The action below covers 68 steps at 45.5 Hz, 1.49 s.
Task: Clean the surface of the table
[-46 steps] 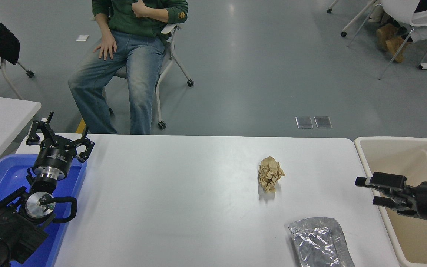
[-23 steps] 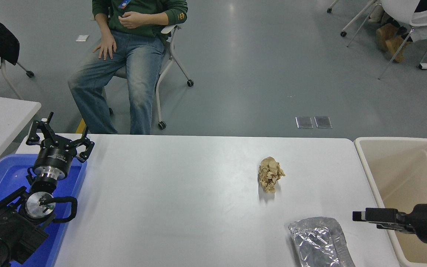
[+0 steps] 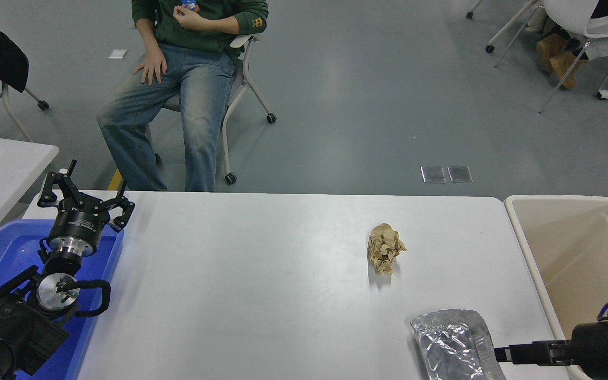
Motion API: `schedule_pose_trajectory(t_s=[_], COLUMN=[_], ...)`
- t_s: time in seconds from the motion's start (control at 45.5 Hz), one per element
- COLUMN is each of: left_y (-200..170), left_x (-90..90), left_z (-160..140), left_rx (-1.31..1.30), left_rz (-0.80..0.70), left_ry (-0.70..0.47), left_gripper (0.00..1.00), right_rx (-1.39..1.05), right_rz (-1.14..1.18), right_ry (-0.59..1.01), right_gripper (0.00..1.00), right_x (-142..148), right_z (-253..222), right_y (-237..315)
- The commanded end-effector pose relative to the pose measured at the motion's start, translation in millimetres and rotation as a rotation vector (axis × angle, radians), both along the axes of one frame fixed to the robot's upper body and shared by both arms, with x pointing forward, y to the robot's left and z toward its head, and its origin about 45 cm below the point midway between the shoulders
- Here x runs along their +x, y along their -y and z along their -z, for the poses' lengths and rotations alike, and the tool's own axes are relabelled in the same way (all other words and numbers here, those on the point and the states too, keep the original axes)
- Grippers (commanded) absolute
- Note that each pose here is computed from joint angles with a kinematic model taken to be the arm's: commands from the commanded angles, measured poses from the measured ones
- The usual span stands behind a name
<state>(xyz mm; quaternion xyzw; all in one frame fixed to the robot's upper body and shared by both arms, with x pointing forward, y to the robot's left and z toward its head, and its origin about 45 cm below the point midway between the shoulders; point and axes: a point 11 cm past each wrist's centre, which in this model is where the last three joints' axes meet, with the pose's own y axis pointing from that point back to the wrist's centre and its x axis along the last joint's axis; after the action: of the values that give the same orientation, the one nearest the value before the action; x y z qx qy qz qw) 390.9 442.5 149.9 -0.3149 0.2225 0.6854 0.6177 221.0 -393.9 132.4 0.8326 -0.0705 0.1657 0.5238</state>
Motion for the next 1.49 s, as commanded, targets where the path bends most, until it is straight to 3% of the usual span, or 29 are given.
schedule_pose_trajectory(t_s=[0.0,0.659,1.121,1.473], left_y=[0,0,0,0], left_x=[0.0,0.1,0.1,0.0], left_z=[0,0,0,0], left_rx=[0.001,-0.001,-0.001,0.001], left_rz=[0.000,0.000,0.000,0.000], left_ry=[0.000,0.000,0.000,0.000], left_gripper=[1.00,1.00,1.00,1.00], right_rx=[-0.043,-0.032,-0.060,-0.085], right_rz=[-0.005,-0.001,-0.050,-0.118], right_ry=[-0.010,0.003,0.067,0.123], right_gripper=[1.00,0.99,0.78,0.52], right_x=[-4,-7,-13,-10], right_z=[19,44,50,48], right_y=[-6,-29,-27,-27])
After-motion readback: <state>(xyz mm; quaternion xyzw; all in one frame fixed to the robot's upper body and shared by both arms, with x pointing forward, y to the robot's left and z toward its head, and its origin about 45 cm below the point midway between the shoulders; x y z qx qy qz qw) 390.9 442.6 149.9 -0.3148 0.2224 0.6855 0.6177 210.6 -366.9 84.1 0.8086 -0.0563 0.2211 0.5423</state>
